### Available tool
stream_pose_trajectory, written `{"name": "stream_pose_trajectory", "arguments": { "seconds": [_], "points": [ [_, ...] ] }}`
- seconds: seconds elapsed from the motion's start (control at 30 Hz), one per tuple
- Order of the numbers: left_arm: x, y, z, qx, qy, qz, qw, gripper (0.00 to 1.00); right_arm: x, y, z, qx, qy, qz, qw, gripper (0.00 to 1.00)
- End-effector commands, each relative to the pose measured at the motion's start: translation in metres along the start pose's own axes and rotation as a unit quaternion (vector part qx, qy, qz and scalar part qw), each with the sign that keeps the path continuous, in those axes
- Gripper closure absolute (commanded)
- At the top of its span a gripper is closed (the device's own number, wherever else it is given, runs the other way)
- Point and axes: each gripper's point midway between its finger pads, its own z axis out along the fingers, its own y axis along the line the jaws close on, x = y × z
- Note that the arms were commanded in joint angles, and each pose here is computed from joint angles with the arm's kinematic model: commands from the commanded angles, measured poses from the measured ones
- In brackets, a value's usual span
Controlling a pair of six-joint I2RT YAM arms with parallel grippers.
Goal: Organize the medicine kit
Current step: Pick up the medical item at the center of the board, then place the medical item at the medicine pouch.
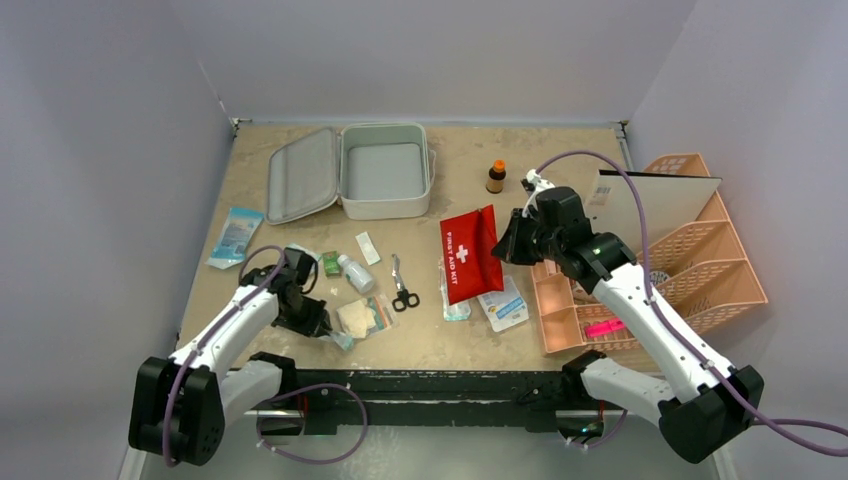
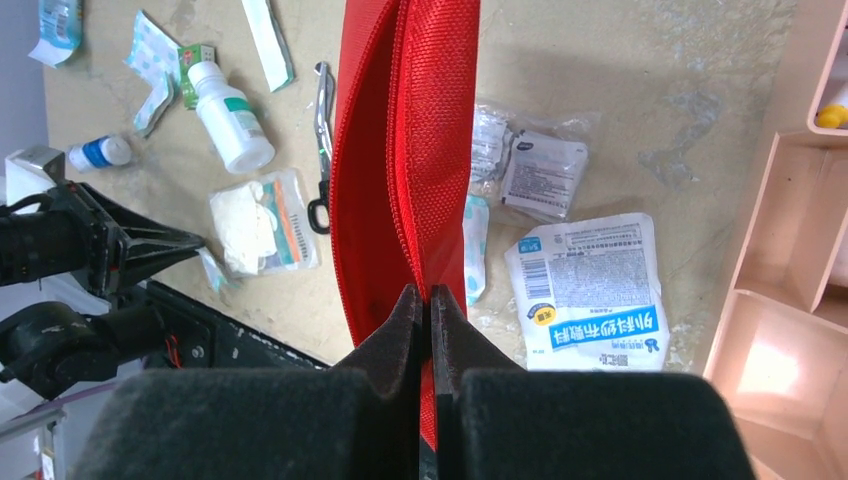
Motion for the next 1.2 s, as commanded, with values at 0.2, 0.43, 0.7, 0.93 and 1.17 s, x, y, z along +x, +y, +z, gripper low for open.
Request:
{"name": "stream_pose_trajectory", "arguments": {
  "seconds": [0.2,0.43,0.7,0.93,1.17],
  "points": [
    [0.002,-0.057,-0.063,0.145,-0.008,0.131,0.981,0.99,-0.003,0.014,-0.007,-0.013,0.014,-0.009,1.000,1.00],
    [0.026,-0.108,-0.123,0.317,0.007,0.280,0.906,1.00,0.004,0.028,0.002,-0.007,0.041,-0.027,0.999,1.00],
    [0.079,-0.146,-0.216,0.513,0.065,0.442,0.733,1.00,0.013,0.061,0.021,-0.017,0.065,-0.050,0.996,1.00],
    [0.112,-0.162,-0.255,0.592,0.116,0.474,0.641,1.00,0.018,0.095,0.029,-0.036,0.068,-0.071,0.995,1.00],
    [0.145,-0.177,-0.251,0.596,0.155,0.486,0.621,1.00,0.012,0.119,0.033,-0.047,0.043,-0.073,0.995,1.00]
  ]
}}
